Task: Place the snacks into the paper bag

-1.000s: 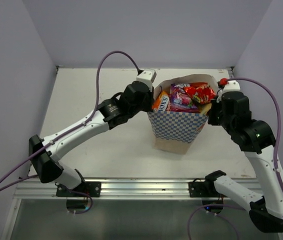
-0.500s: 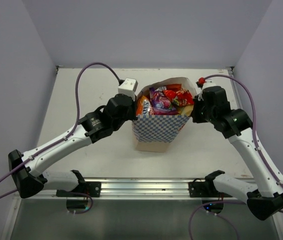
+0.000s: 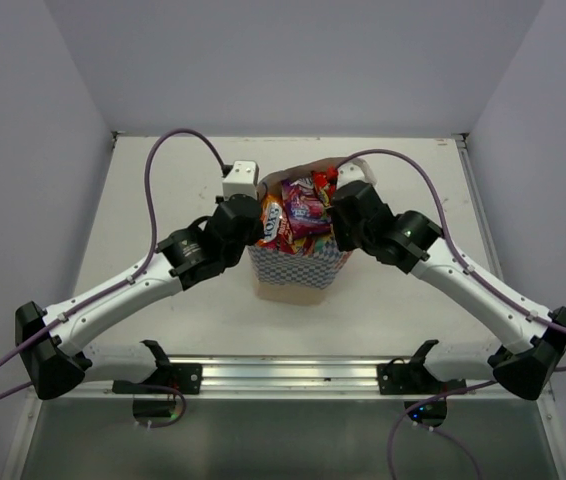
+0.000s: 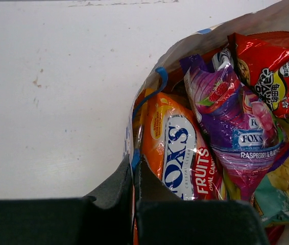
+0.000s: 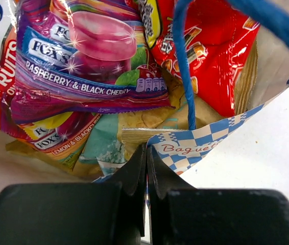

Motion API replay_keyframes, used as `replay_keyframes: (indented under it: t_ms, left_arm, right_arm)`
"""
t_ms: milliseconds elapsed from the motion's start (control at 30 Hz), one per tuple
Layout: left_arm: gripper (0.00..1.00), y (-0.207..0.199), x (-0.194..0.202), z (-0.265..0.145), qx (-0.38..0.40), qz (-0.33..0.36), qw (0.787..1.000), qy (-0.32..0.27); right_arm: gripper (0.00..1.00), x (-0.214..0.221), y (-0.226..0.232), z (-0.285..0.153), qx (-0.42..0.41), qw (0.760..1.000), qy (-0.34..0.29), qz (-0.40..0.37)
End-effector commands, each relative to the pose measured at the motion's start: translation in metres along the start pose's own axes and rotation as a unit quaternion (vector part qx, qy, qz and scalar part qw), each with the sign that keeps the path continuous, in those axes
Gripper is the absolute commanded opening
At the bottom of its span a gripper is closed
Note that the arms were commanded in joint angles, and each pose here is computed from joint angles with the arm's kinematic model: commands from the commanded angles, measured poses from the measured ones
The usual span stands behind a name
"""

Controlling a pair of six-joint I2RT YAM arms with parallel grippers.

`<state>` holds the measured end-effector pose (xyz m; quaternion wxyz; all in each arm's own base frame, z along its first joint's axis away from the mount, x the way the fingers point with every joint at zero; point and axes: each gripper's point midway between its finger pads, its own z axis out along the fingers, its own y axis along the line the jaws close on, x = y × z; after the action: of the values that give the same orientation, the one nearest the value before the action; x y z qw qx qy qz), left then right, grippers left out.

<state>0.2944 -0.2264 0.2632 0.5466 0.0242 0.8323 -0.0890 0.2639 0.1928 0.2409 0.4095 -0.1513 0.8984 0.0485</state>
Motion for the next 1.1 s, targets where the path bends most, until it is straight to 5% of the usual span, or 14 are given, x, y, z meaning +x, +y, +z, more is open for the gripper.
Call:
replay_keyframes:
  t_ms: [0,400,767,1067]
  left_arm:
    - [0.00,0.006,-0.032,-0.004,-0.025,-0.065,0.996,-0.062]
    - [0.00,0.042,0.001,-0.002,-0.130,-0.093,0.987,-0.034]
    - [0.00,0.020,-0.001,0.004,-0.076,-0.097,0.992,-0.036]
    - [0.00,0.000,-0.054,-0.014,-0.045,-0.091,0.992,-0.076]
  right_arm:
    - [0.00,-0.040,0.016,-0.016,-0.006,0.996,-0.075,0.038]
    - [0.00,-0.057,0.021,-0.039,0.002,0.995,-0.094,0.033]
    - [0.00,-0.044,0.008,-0.042,0.034,0.995,-0.088,0.032]
    - [0.00,-0.055,-0.007,-0.061,0.049,0.992,-0.111,0.037]
